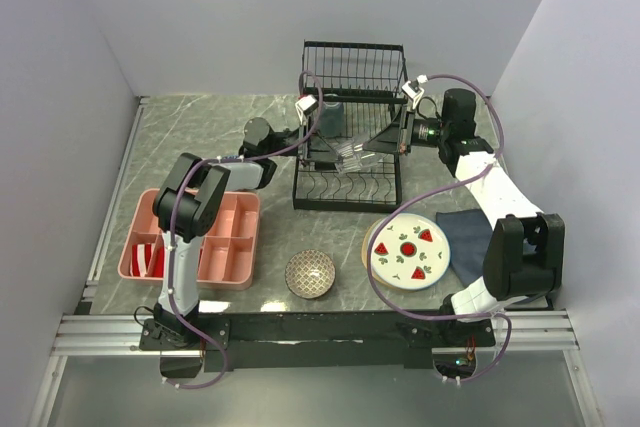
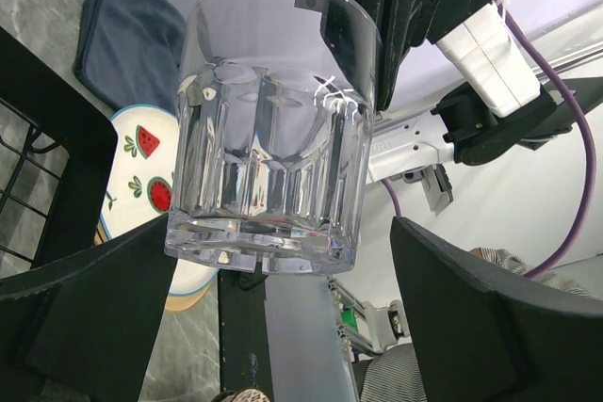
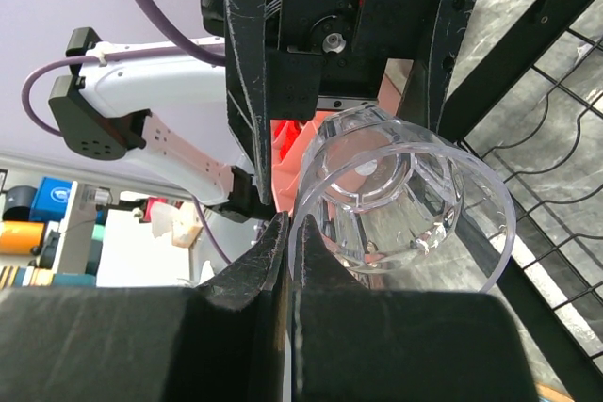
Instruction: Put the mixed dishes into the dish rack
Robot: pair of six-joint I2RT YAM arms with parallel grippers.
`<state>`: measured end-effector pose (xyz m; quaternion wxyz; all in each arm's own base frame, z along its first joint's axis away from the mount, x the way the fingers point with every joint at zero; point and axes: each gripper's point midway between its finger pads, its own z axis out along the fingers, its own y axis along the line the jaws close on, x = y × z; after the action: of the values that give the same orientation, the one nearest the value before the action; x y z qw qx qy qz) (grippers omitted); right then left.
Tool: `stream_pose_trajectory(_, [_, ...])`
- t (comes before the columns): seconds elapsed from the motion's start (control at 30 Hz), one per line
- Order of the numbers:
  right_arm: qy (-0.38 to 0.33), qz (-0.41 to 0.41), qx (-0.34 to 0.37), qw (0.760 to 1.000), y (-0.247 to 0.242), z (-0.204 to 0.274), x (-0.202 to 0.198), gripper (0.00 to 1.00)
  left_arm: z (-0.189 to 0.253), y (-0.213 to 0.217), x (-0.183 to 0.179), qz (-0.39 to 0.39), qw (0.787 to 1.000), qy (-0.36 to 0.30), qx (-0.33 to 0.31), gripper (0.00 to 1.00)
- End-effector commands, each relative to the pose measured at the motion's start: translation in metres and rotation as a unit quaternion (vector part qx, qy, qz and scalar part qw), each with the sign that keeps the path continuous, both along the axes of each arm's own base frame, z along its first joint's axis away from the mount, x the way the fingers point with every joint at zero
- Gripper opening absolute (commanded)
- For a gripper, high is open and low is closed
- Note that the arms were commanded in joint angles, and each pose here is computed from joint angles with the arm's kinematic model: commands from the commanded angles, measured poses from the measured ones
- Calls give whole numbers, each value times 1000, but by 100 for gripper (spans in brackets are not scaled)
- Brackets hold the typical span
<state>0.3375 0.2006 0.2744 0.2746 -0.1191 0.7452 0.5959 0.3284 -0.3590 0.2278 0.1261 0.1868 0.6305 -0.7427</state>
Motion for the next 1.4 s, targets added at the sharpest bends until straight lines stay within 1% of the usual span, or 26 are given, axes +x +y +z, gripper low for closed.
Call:
stream_pose_trajectory(0.0, [-31,5,5,999,3,12,-2,0,14,-1,-6,-13,999,-45,-17,98])
stream_pose_trajectory(0.1, [-30,-1,2,1000,2,9,1,0,14,1,-8,-19,998,-51,-13,89])
stream_pose_trajectory(0.13, [-34,-8,-4,999,2,6,4,3,13,0,-9,-22,999,-47,-9,86])
stream_pose_trajectory(0.17, [-28,-9,-9,1000,2,3,3,7,15,0,-9,-22,998,-53,-8,80])
stream_pose_trajectory(0.23, [-30,-5,-10,999,1,-1,3,5,13,0,-9,-27,998,-55,-2,75])
stream_pose_trajectory(0.27, [-31,-10,-13,999,0,-3,5,6,13,0,-8,-27,998,-56,3,69])
stream_pose_trajectory(0.3, [-30,-14,-15,999,-1,-5,5,9,13,-1,-8,-27,998,-56,6,66])
stream_pose_trajectory(0.37, [-20,-24,-25,999,-4,-11,5,21,8,0,-8,-27,998,-54,15,64])
stream_pose_trajectory(0.43, [-22,-19,-24,999,-4,-10,3,21,8,1,-8,-26,998,-62,19,62])
stream_pose_trajectory(0.5, [-17,-28,-31,999,-6,-14,5,28,7,0,-9,-25,998,-59,23,61])
stream_pose_trajectory(0.53, [-21,-30,-34,999,-7,-15,5,32,8,1,-9,-23,997,-66,22,58])
stream_pose_trajectory(0.57, [-17,-33,-37,999,-9,-16,5,40,10,0,-9,-23,997,-69,23,57])
stream_pose_trajectory(0.6, [-22,-36,-41,998,-11,-15,6,44,8,1,-8,-24,997,-60,31,55])
stream_pose_trajectory(0.67, [-17,-44,-46,998,-19,-14,7,50,11,1,-5,-23,995,-84,37,53])
stream_pose_trajectory(0.7, [-30,-47,-48,997,-24,-7,8,51,-2,1,-5,-26,997,-39,67,51])
stream_pose_trajectory(0.73, [-17,-51,-52,997,-29,-9,6,53,-9,1,-2,-21,993,-88,76,47])
stream_pose_trajectory(0.77, [-22,-70,-53,996,-45,-4,11,54,-6,-2,10,0,989,-112,91,47])
stream_pose_trajectory(0.8, [-31,-70,-53,996,-51,0,9,55,-16,-1,14,10,986,-115,120,48])
stream_pose_trajectory(0.83, [-16,-76,-55,995,-59,-2,6,56,-34,4,13,9,979,-131,156,47])
stream_pose_trajectory(0.97, [-14,-103,-87,991,-86,-13,3,58,-43,6,33,37,958,-178,222,50])
stream_pose_trajectory(1.0, [-30,-108,-94,989,-90,-11,0,58,-47,8,40,52,950,-192,241,49])
stream_pose_trajectory(1.03, [-28,-108,-98,989,-90,-13,-2,59,-45,8,43,55,940,-226,249,48])
stream_pose_trajectory(1.1, [-16,-109,-92,990,-89,-17,-9,59,-50,8,41,56,929,-240,277,48])
stream_pose_trajectory(1.13, [-21,-111,-89,990,-88,-17,-9,59,-50,10,46,64,916,-267,292,48])
stream_pose_trajectory(1.23, [-16,-115,-83,990,-87,-21,-14,59,-56,8,39,53,898,-304,315,49])
stream_pose_trajectory(1.37, [-15,-115,-80,990,-86,-22,-17,60,-65,0,23,33,885,-324,333,49])
